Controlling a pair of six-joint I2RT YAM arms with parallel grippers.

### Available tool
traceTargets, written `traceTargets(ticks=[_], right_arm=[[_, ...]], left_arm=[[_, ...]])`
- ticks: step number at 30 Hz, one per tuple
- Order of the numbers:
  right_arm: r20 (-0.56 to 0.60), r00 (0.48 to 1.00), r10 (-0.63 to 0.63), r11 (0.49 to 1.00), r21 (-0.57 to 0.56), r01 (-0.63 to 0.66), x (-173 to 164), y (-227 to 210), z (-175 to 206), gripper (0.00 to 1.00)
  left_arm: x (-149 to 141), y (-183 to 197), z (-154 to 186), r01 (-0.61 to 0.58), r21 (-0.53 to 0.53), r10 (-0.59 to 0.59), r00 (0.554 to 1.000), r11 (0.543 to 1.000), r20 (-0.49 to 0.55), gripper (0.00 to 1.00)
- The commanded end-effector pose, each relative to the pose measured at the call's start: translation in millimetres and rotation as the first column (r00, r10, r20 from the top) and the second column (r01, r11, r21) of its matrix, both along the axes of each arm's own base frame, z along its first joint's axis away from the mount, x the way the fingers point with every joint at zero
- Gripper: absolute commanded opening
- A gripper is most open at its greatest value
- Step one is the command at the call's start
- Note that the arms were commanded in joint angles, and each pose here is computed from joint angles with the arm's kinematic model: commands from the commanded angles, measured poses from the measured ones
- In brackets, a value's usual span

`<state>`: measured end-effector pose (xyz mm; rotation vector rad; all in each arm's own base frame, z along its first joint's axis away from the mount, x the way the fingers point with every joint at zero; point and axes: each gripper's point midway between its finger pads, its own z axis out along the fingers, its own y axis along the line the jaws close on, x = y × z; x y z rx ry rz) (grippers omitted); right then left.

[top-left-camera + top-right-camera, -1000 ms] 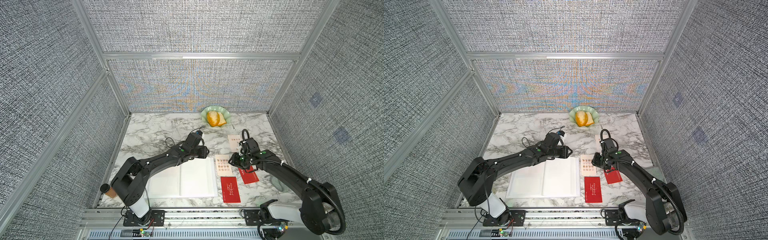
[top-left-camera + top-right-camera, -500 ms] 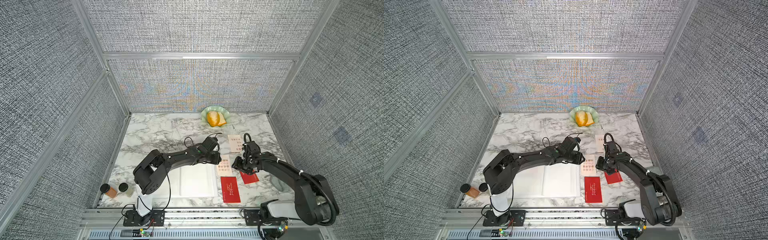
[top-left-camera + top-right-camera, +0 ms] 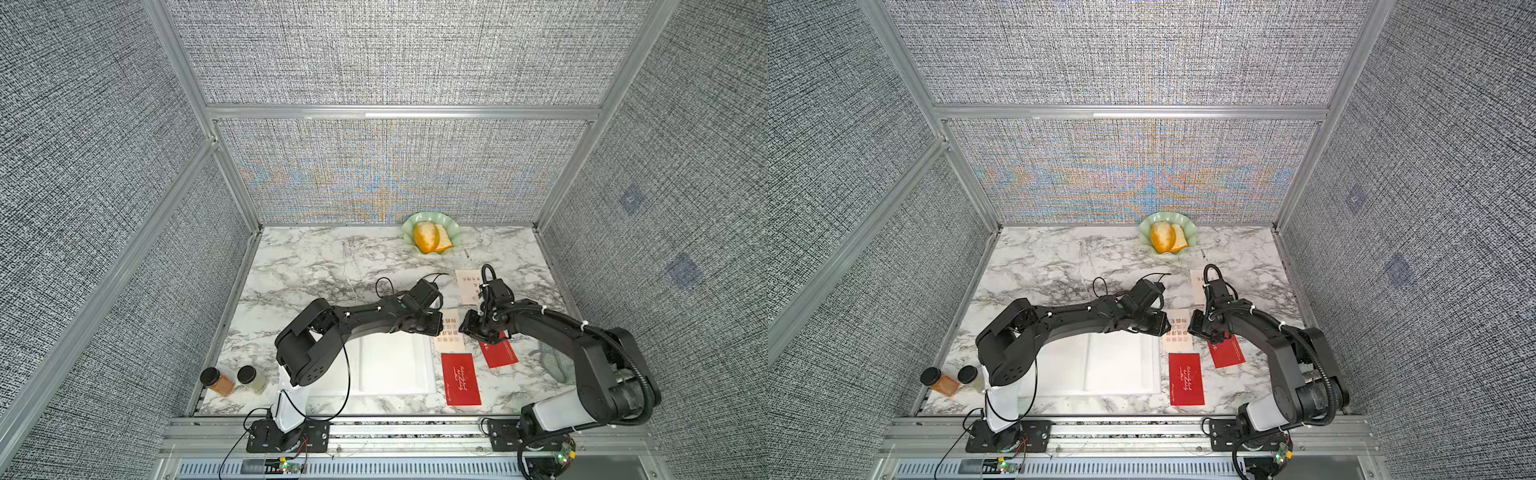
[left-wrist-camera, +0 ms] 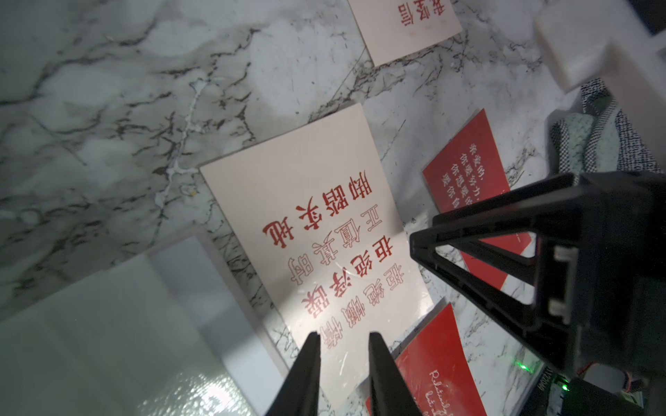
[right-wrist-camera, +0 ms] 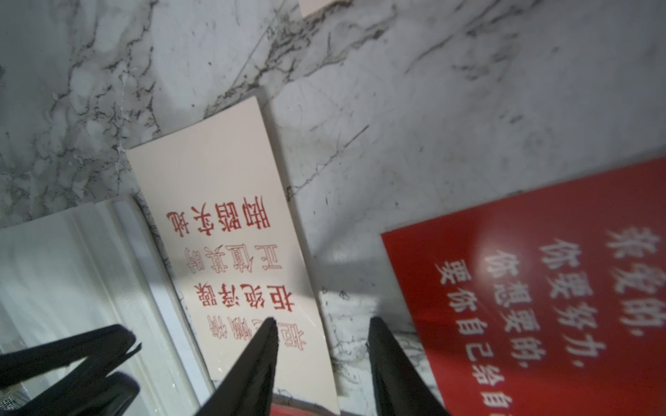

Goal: Place the photos into the photo albums
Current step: Pick up the photo at the center of the board.

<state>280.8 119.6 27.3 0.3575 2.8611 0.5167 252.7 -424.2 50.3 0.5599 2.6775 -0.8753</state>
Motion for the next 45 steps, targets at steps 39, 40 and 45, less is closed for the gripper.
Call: traceTargets(ticks=[39, 40, 45], right_arm=[[0.062, 0.988, 0.143, 0.986, 0.079, -0.148, 7, 45, 17, 0.45], [0.068, 0.987, 0.144, 0.985, 0.087, -0.150, 7, 47, 20, 0.45], [0.086, 0.985, 0.152, 0.979, 0.127, -0.162, 6, 52, 29, 0.45]], left_arm=[[3, 19, -43, -0.026, 0.150, 0.033, 0.999, 0.988, -0.042, 0.27], [3, 20, -43, -0.024, 0.151, 0.031, 0.999, 0.988, -0.044, 0.27], [4, 21, -42, -0.027, 0.149, 0.034, 0.998, 0.989, -0.046, 0.27]])
